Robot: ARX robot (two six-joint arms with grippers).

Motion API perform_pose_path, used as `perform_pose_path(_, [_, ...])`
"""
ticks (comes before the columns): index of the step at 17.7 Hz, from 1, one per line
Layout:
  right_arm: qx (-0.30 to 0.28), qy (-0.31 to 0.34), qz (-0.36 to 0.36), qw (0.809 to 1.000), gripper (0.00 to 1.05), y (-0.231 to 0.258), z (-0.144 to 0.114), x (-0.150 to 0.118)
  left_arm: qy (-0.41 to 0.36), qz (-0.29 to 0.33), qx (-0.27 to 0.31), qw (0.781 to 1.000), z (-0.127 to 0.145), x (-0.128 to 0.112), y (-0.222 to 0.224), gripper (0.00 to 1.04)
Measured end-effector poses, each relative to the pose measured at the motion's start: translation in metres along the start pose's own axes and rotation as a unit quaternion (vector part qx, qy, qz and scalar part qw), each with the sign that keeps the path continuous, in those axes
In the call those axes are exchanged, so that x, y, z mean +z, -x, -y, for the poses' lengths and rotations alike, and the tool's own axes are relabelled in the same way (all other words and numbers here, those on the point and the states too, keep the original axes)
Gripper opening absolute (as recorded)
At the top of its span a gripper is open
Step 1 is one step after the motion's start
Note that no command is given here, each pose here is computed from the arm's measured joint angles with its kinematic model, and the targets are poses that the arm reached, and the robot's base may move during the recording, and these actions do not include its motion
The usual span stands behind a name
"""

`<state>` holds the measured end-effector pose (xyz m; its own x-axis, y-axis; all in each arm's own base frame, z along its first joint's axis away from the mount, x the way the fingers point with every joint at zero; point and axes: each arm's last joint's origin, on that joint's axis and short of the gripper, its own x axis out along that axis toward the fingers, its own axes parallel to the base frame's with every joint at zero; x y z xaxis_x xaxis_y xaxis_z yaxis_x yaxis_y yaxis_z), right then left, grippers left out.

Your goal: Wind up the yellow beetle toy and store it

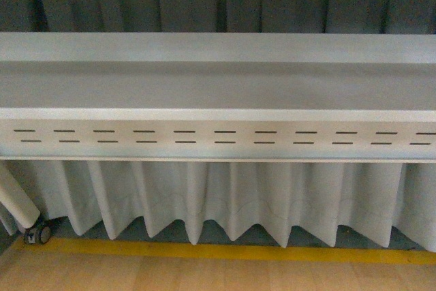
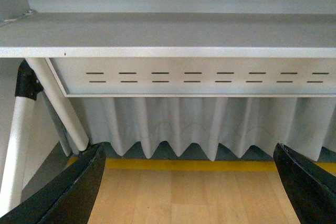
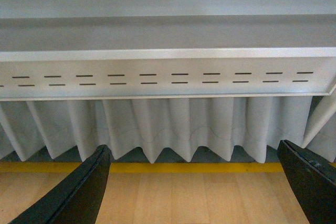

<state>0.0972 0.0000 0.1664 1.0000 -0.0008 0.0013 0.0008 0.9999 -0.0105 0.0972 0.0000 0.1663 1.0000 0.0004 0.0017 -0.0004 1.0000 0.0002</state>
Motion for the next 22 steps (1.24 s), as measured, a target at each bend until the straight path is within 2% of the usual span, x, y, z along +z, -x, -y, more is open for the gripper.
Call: perform_pose_path(22, [0.0, 0.0, 0.001, 1.0, 0.98, 0.0, 0.0, 0.0001, 0.0, 0.0, 0.0, 1.0, 0.0, 0.0, 0.0, 0.98])
